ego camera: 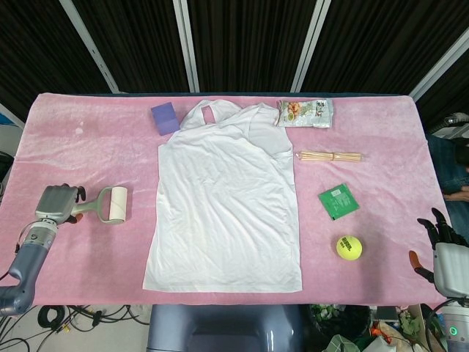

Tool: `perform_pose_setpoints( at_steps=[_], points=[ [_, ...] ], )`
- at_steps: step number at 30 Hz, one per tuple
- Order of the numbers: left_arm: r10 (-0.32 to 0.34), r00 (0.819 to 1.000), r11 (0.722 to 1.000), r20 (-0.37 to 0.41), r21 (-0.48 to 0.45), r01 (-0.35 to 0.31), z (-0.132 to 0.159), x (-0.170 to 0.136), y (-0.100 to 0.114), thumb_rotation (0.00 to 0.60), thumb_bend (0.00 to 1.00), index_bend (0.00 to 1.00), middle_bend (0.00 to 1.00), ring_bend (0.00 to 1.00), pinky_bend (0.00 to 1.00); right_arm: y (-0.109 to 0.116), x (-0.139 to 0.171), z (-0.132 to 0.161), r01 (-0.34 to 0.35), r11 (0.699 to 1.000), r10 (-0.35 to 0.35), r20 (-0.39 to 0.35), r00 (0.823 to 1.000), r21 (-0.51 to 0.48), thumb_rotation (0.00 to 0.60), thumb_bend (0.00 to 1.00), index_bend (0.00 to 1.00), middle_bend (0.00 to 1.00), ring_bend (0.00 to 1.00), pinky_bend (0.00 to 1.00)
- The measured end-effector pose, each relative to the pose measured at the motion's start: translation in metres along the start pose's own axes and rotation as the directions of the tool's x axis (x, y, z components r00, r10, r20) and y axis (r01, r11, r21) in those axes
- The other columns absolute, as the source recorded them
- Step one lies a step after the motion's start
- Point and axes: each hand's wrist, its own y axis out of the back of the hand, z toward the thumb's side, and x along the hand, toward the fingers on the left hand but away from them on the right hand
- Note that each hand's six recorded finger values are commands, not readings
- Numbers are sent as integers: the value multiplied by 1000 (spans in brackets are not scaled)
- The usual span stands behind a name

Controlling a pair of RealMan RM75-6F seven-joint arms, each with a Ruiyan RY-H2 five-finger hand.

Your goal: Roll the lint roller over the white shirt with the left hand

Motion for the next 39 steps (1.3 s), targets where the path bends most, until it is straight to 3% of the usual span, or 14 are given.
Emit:
perform_pose_setpoints(
  at_steps=[5,20,27,39],
  points=[
    [-5,1000,1000,2,5,5,2,1,-1,600,298,452,479,334,450,0,0,0,1,1000,-1,1,1000,-1,600,264,236,55,228,329],
    [-32,999,999,-8,36,32,3,2,-7,600,306,458,484,336,453,0,0,0,0,1000,0,2,1000,0,600,264,236,55,228,329],
    [-15,1000,998,3,55,15,9,4,-7,600,497,544,560,403,545,0,0,-1,0,1000,0,6,1000,-4,600,264,236,55,231,333],
    [69,998,996,0,59,-69,7,-2,4,600,587,592,600,456,622,0,0,0,-3,1000,3,5,1000,-11,600,263,236,55,231,336]
  ],
)
